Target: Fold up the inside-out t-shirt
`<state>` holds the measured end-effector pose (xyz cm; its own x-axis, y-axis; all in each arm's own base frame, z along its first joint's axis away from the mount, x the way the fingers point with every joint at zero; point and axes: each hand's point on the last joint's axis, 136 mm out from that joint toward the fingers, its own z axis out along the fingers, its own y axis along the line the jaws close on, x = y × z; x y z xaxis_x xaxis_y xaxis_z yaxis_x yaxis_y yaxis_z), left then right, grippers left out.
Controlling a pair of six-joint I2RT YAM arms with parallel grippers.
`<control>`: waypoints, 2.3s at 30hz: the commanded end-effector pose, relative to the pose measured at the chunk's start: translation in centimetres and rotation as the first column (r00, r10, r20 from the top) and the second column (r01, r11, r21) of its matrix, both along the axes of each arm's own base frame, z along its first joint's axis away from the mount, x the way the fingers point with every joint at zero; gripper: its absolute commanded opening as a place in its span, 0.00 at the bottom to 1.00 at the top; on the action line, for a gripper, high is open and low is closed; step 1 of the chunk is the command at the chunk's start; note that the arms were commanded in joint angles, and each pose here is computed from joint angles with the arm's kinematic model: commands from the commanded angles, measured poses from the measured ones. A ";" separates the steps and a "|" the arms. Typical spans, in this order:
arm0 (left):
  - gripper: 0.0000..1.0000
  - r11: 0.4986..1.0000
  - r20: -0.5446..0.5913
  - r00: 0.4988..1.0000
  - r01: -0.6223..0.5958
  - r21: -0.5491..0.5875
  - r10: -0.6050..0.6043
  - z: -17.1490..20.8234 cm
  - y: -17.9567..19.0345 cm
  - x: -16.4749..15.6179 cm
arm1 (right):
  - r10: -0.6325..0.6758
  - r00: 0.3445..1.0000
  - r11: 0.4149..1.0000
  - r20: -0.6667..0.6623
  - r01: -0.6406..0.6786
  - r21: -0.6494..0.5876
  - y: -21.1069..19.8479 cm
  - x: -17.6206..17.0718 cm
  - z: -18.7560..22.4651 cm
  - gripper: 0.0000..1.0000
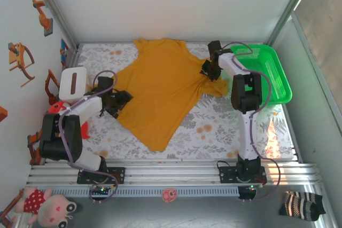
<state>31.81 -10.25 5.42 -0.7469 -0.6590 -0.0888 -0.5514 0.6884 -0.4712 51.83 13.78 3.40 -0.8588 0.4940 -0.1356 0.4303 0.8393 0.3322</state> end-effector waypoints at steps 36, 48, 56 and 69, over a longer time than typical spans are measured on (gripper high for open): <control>0.84 0.995 -0.090 0.994 -0.061 -0.079 0.054 -3.7 6.6 8.9 | 0.149 0.986 0.983 -0.068 -0.141 0.116 8.6 -13.5 -3.9 0.32; 0.83 0.995 -0.160 0.984 -0.087 -0.057 0.076 -4.9 3.3 -1.3 | 0.127 0.988 0.991 -0.083 -0.124 0.041 1.7 -9.7 -2.3 0.32; 0.84 0.994 -0.058 0.993 -0.108 -0.032 0.106 -1.4 -0.2 -5.4 | 0.186 0.982 0.981 -0.039 -0.183 0.065 2.0 -8.8 -0.5 0.32; 0.89 0.966 0.296 0.920 0.254 0.053 -0.258 10.4 -4.3 13.2 | 0.259 0.962 0.952 0.091 -0.270 0.145 5.3 -12.0 6.4 0.32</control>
<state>42.48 -12.96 17.56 -0.7438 -0.5767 -0.3380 -0.3074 0.7441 -0.5931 41.88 17.78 8.50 -0.9413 0.3061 -0.1424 0.2077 0.8576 0.4706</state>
